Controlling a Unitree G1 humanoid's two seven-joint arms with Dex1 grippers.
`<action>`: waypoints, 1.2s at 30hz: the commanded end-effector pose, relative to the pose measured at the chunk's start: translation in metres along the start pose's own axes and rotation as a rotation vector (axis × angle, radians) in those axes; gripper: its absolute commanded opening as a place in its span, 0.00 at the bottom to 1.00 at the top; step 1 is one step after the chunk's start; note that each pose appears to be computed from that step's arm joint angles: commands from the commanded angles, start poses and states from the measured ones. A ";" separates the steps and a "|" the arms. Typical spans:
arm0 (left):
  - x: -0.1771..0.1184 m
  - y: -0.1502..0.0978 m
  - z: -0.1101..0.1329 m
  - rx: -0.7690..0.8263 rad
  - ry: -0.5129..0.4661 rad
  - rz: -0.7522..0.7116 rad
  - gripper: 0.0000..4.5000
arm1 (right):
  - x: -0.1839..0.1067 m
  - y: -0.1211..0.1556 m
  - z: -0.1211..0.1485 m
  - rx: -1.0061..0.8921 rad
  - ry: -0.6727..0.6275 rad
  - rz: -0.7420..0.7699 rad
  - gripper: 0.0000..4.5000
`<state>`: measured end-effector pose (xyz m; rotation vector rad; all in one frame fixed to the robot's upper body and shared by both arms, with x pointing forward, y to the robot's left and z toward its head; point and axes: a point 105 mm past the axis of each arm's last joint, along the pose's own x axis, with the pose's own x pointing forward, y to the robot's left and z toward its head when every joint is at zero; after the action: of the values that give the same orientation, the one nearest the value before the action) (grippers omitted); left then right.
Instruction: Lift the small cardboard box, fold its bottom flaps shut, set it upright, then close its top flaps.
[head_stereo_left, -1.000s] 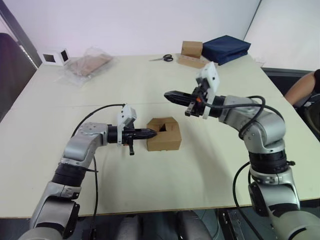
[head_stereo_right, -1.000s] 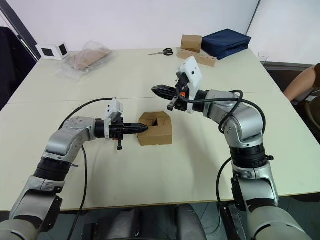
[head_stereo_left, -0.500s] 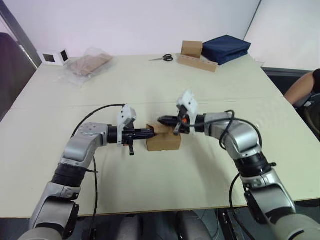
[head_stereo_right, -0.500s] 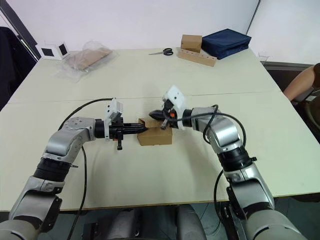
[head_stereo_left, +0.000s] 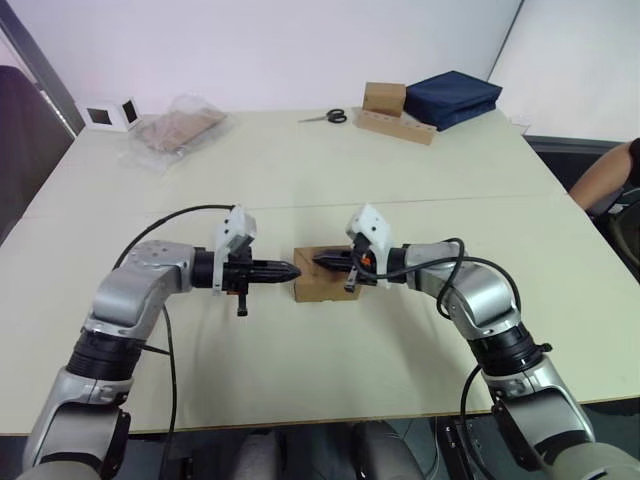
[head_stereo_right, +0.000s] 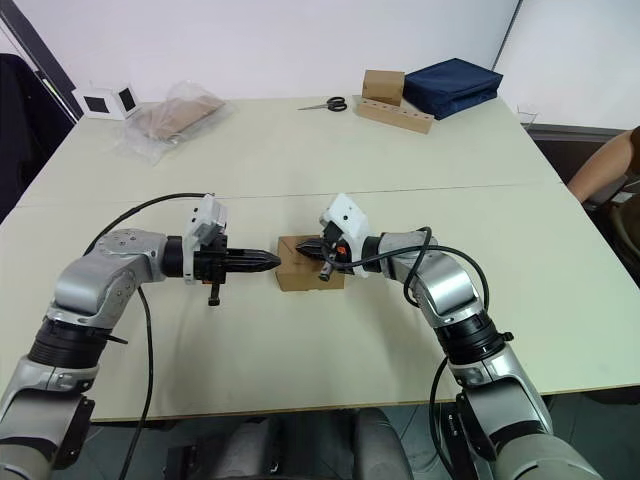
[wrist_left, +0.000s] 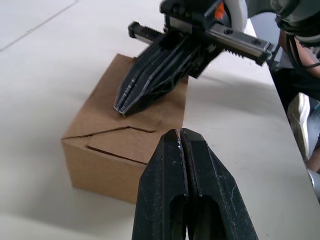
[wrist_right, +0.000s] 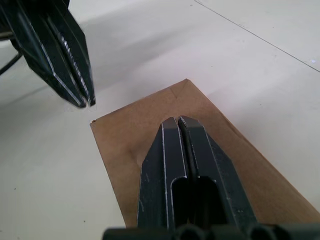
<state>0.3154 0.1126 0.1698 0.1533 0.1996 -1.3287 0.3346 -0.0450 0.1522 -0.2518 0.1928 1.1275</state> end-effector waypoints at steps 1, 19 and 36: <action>0.005 0.022 0.023 0.043 -0.070 0.077 0.01 | -0.003 0.005 0.000 -0.008 0.008 0.003 0.00; 0.062 0.045 0.011 0.079 -0.051 0.038 0.01 | -0.025 0.026 0.008 -0.068 0.051 0.011 0.00; 0.061 0.041 0.021 0.105 -0.084 0.018 0.01 | -0.020 0.008 0.006 -0.132 0.093 -0.059 0.00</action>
<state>0.3705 0.0580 0.1629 0.1762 0.1010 -1.3197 0.3155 -0.0584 0.1554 -0.4036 0.2275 1.0892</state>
